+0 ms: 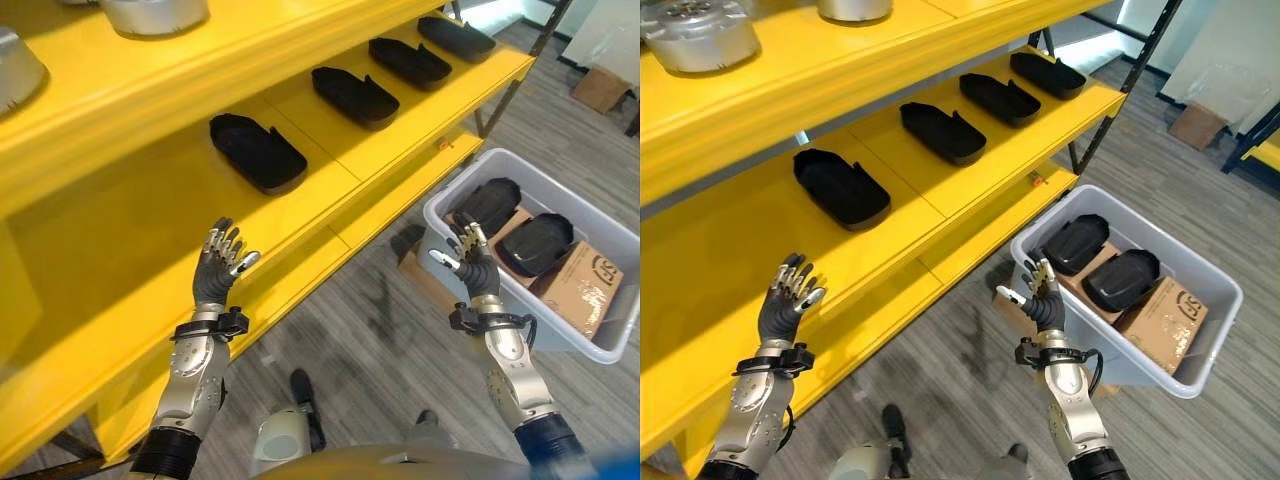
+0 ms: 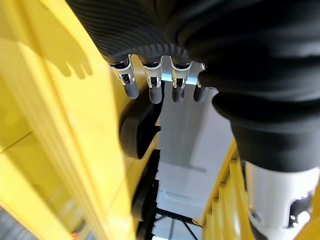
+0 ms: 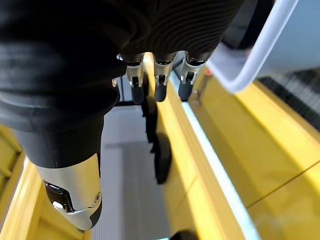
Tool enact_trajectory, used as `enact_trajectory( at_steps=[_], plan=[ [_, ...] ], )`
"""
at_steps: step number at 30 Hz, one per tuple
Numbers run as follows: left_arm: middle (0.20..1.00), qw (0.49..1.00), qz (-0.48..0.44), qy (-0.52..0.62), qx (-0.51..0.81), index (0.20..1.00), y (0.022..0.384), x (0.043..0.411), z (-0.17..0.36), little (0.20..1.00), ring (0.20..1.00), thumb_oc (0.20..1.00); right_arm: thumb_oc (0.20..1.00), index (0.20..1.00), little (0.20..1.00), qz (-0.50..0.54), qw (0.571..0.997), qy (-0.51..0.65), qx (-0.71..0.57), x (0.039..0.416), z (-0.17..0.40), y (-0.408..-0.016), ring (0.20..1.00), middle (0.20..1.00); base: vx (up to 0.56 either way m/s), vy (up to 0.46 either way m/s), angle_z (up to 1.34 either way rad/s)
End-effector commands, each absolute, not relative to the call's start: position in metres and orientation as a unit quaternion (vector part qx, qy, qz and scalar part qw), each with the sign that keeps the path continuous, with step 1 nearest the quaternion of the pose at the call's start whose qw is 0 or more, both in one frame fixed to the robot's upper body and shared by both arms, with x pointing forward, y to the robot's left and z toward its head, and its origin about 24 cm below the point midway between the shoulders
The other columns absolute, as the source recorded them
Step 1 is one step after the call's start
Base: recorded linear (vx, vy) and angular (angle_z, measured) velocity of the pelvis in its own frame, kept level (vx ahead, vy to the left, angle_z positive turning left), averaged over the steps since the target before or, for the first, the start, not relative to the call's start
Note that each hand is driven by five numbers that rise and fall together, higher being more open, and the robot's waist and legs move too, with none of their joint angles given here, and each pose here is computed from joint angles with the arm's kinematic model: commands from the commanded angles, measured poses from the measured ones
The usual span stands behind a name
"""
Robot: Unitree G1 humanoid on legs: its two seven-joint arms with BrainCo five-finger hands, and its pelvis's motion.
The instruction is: Move parts from the plastic box to the shelf.
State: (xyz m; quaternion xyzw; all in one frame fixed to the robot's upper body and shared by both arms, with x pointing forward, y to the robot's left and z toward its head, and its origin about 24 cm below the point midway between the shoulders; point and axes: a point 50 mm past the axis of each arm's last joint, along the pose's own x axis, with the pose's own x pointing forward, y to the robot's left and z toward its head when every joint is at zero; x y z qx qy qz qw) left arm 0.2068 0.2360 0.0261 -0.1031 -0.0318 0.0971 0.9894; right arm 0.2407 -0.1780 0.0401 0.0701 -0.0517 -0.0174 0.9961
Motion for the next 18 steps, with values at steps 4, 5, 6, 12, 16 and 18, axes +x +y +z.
enact_trajectory(
  at_steps=[4, 5, 6, 12, 16, 18],
  plan=[
    [1.000, 0.988, 0.070, -0.100, -0.091, 1.000, 0.234, 0.216, 0.053, 1.000, 1.000, 1.000, 1.000, 1.000, 1.000, -0.031, 0.994, -0.085, 0.055, 0.237, 0.051, -0.198, 1.000, 1.000, 0.06, -0.160, -0.43],
    [1.000, 0.989, 0.066, -0.099, -0.091, 1.000, 0.232, 0.216, 0.053, 1.000, 1.000, 1.000, 1.000, 1.000, 1.000, -0.037, 0.995, -0.082, 0.052, 0.235, 0.050, -0.202, 1.000, 1.000, 0.06, -0.171, -0.21],
    [1.000, 0.989, 0.063, -0.100, -0.092, 1.000, 0.230, 0.216, 0.053, 1.000, 1.000, 1.000, 1.000, 1.000, 1.000, -0.044, 0.994, -0.082, 0.050, 0.232, 0.050, -0.206, 1.000, 1.000, 0.07, -0.239, -0.23],
    [1.000, 0.988, 0.037, -0.110, -0.101, 1.000, 0.222, 0.217, 0.055, 1.000, 1.000, 1.000, 1.000, 1.000, 1.000, -0.066, 0.993, -0.098, 0.015, 0.219, 0.055, -0.225, 1.000, 1.000, 0.04, -0.234, -0.10],
    [1.000, 0.988, 0.038, -0.112, -0.099, 1.000, 0.218, 0.217, 0.056, 1.000, 1.000, 1.000, 1.000, 1.000, 1.000, -0.060, 0.993, -0.098, 0.009, 0.212, 0.056, -0.227, 1.000, 1.000, -0.01, -0.227, -0.40],
    [1.000, 0.987, 0.039, -0.120, -0.102, 1.000, 0.216, 0.218, 0.059, 1.000, 1.000, 1.000, 1.000, 1.000, 1.000, -0.041, 0.994, -0.102, 0.005, 0.221, 0.059, -0.219, 1.000, 1.000, -0.13, -0.022, -0.62]
  ],
)
